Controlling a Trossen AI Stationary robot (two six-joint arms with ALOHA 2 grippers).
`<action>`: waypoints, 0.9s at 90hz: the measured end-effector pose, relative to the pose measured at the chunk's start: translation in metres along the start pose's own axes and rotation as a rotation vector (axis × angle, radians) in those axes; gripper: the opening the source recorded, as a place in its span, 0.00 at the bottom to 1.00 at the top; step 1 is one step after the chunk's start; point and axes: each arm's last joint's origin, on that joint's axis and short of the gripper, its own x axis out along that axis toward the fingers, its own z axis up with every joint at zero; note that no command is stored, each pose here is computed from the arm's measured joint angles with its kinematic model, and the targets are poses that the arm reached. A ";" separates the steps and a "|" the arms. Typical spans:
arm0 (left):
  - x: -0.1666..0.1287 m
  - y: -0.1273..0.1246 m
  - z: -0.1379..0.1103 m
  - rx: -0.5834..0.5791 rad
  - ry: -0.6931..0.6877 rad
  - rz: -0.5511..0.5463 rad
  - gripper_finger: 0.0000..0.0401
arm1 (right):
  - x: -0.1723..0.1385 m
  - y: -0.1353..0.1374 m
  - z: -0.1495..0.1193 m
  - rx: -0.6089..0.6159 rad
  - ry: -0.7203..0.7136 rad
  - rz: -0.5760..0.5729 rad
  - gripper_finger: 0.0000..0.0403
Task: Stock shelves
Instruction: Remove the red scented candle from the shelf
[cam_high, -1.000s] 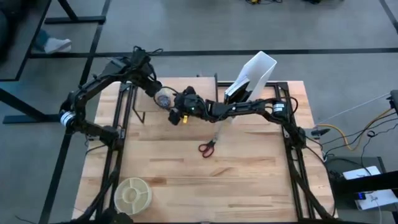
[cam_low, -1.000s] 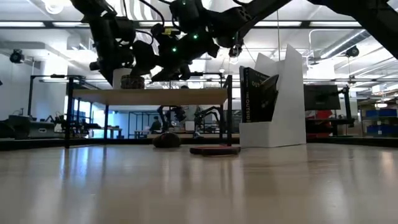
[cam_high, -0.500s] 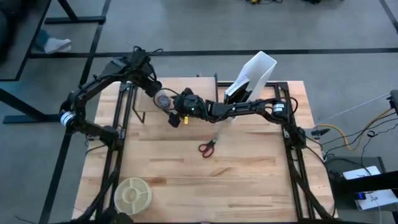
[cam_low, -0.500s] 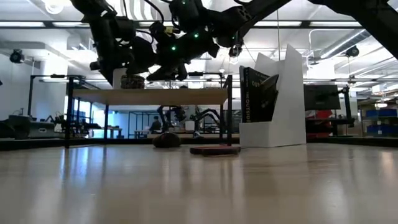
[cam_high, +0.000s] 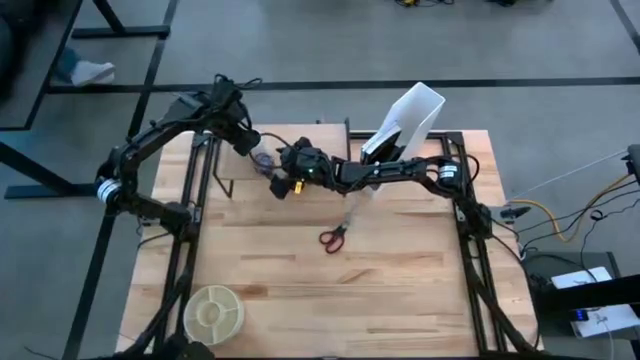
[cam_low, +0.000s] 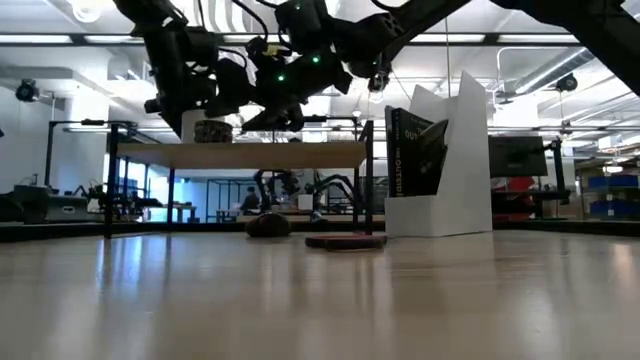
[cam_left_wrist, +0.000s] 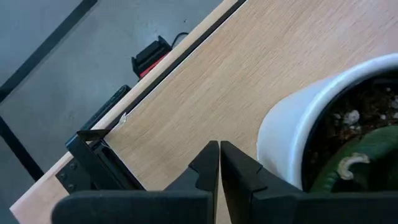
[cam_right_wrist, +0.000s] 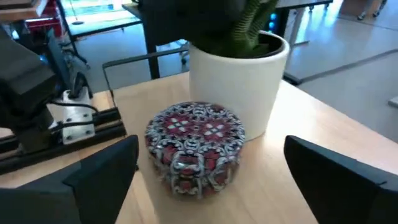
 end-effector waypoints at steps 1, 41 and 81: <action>0.000 0.000 0.000 0.000 0.000 0.000 0.00 | 0.000 0.000 0.000 0.001 -0.003 0.001 0.98; 0.000 0.000 0.001 0.002 -0.005 0.001 0.00 | 0.017 0.015 -0.015 0.035 -0.044 -0.053 0.97; 0.000 0.000 0.001 0.003 -0.008 0.001 0.00 | 0.060 0.029 -0.026 0.053 0.038 -0.179 0.97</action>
